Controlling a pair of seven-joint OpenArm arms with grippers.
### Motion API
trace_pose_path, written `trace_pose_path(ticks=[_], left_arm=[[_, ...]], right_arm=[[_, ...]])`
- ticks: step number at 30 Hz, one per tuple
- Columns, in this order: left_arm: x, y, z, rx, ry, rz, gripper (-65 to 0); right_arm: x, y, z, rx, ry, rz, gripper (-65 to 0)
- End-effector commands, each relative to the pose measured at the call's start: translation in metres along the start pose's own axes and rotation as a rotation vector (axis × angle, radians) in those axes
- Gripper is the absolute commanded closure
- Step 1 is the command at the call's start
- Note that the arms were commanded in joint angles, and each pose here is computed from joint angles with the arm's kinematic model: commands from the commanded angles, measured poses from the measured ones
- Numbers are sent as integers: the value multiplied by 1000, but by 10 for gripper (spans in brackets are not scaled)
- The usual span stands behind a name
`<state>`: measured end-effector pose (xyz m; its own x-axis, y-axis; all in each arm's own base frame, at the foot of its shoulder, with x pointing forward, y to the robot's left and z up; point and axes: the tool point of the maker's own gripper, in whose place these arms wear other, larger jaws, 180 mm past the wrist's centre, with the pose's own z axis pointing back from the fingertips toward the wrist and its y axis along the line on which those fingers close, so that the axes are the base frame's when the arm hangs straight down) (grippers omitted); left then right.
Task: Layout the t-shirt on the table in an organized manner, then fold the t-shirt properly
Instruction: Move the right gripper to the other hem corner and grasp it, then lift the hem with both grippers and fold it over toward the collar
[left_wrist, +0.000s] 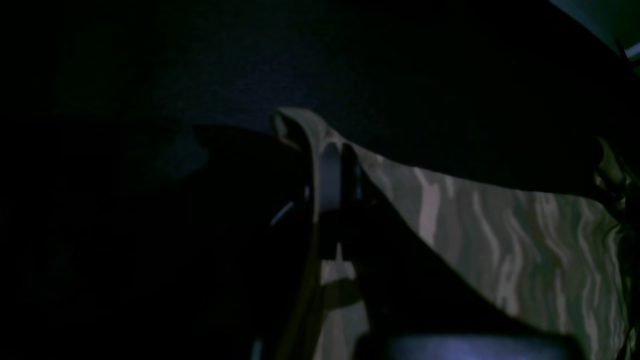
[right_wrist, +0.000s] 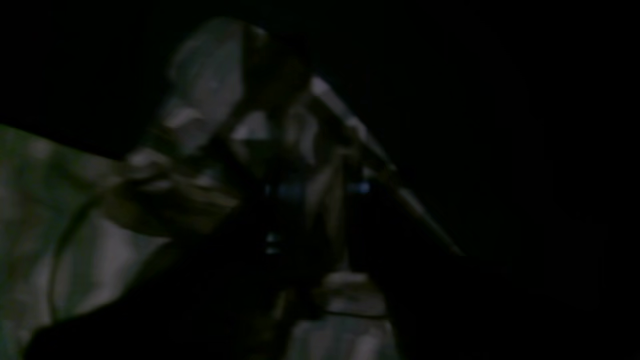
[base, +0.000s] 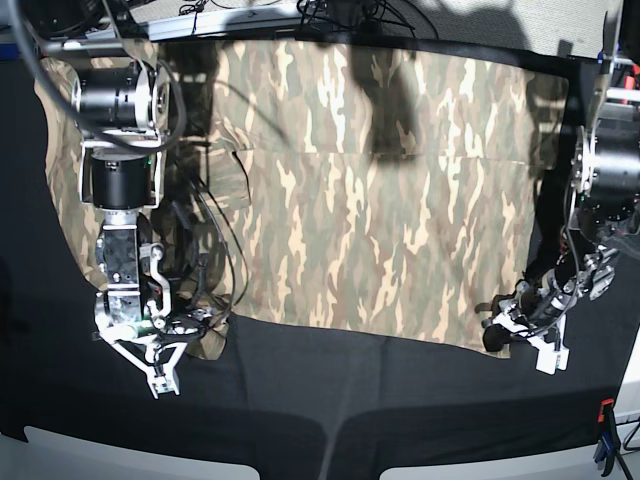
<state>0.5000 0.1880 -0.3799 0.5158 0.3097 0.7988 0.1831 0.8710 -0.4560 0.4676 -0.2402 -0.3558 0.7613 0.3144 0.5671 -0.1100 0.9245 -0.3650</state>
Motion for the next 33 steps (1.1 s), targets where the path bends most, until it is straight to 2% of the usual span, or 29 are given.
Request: trace_pose_path(ticks=[1,3,9,15,18,22,26,33], left_arm=[[37,-5,-1,-19,-85,-11,0],[37,-5,-1,-19,-85,-12,0],[37,-5,-1,-19,-85,-11,0],[37,-5,-1,-19,-85,-11,0],[37,-5,-1,-19,-86,-11,0],[37,-5,-1,-19,-86,-11,0],[37,-5,-1,-19,-86,-11,0],[36,-3,0,-16,-80,-12,0]], right_arm=[[29,-19,9,-34,-76,-15,-239],[27,-22,9,-39,-71,-15,-297],[-3,-13,-8,4,18,-31,-297],[-27,-12,-24,-18,60,20,-292],[-24,-16,-24,-39,53,2,-202],[-13,-20,-21,-48,37,-7,0],[0,-20,-14,-51,10,1,0],[16,-8,2,-44,-10,85,0]])
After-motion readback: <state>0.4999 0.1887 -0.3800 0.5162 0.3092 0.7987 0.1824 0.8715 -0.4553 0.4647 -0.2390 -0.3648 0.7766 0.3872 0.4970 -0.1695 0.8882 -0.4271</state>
